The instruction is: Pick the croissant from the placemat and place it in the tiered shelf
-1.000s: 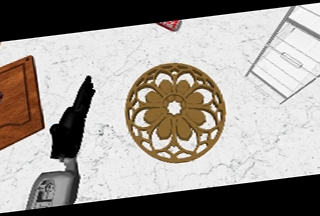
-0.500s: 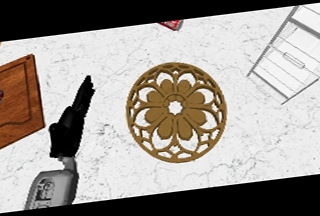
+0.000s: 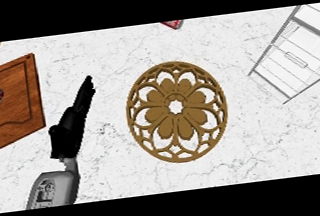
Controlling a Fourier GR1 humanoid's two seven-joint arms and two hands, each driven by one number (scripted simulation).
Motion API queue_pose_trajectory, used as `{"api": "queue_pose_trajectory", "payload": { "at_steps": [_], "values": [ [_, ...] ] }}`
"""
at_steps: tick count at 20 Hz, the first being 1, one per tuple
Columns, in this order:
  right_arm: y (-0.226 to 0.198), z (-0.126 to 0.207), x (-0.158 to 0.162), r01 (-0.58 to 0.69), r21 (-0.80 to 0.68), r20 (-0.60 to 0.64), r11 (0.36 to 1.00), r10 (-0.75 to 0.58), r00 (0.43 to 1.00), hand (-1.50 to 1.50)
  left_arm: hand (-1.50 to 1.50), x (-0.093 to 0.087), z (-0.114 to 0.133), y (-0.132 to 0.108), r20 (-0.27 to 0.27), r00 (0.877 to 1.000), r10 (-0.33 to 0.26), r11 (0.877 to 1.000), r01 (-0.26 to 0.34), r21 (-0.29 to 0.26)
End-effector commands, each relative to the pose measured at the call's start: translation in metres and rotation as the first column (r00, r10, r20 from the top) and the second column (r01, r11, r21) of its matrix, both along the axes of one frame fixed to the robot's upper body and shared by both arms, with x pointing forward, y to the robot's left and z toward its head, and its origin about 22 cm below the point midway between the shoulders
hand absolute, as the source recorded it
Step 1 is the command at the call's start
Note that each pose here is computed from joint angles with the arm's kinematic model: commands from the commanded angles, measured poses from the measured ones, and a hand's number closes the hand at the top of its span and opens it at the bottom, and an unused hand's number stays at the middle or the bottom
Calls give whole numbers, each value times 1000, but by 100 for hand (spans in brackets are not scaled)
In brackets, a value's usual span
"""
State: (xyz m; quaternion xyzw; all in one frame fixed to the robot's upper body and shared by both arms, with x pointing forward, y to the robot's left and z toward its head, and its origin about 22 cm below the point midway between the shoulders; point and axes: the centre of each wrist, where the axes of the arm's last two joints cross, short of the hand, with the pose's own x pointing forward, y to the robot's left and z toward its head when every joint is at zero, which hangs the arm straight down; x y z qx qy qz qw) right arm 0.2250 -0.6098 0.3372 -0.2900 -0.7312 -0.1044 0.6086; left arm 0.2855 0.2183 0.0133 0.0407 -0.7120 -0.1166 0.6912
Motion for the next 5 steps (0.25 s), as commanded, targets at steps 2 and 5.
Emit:
{"api": "queue_pose_trajectory", "payload": {
  "at_steps": [2, 5],
  "values": [
    [-23, -12, -41, -43, -53, -67, 998, 40, 997, -150, 0, 4, 11, 5, 3, 1000, 11, 1000, -11, 0],
    [-28, -14, -50, -43, -42, -61, 998, 40, 997, -150, 0, 3, 3, 1, 16, 1000, -2, 1000, 2, 4]
  ]
}}
